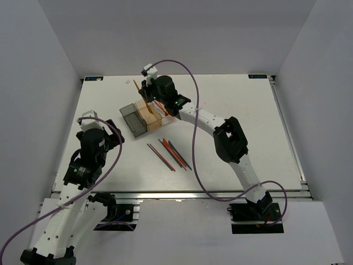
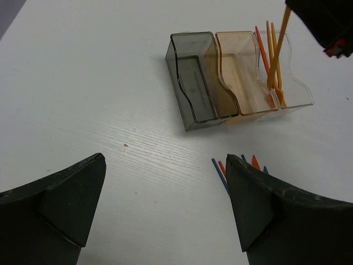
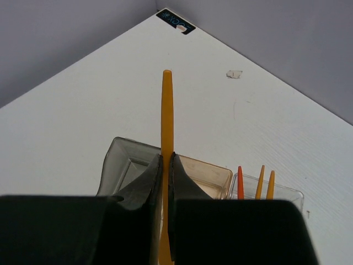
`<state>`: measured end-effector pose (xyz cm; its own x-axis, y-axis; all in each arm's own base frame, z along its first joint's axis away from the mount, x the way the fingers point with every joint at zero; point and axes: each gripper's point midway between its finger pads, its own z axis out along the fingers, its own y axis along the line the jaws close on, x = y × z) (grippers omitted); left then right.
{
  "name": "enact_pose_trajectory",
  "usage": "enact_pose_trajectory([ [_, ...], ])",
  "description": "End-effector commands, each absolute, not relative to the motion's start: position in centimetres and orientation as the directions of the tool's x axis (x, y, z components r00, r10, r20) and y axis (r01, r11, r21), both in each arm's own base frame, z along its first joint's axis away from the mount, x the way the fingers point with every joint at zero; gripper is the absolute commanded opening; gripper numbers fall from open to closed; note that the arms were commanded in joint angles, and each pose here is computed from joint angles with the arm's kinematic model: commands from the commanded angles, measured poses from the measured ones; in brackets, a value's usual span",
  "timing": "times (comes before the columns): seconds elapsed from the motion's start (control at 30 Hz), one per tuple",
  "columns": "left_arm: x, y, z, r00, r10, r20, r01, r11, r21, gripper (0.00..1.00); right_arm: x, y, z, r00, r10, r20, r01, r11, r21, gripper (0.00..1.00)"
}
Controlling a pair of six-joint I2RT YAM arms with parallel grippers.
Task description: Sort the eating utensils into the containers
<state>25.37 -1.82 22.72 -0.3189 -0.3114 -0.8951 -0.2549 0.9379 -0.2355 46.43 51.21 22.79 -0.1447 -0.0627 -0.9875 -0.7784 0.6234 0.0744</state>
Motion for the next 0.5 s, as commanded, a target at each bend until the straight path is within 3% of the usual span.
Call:
enact_pose_trajectory([
  [0.0,25.3,-2.0,23.1,-0.302,-0.311,-0.901,-0.238,0.940,-0.245,0.98,47.4,52.5,22.6,-0.039,-0.033,-0.999,-0.806,0.592,0.011,0.00],
  [0.2,25.2,-2.1,23.3,-0.295,-0.312,-0.903,-0.232,0.940,-0.249,0.98,48.6,52.3,21.0,-0.056,-0.043,-0.998,-0.809,0.587,0.020,0.00],
  [0.37,25.2,-2.2,23.5,-0.289,-0.314,-0.904,-0.226,0.940,-0.254,0.98,47.6,51.5,20.2,-0.091,-0.057,-0.994,-0.806,0.590,0.040,0.13],
  [0.4,25.2,-2.2,23.5,-0.290,-0.313,-0.904,-0.226,0.941,-0.254,0.98,47.4,51.4,20.2,-0.096,-0.057,-0.994,-0.805,0.591,0.043,0.30],
  [0.47,25.1,-2.2,23.5,-0.292,-0.312,-0.904,-0.226,0.941,-0.252,0.98,47.0,50.9,19.5,-0.106,-0.066,-0.992,-0.804,0.593,0.047,0.49],
])
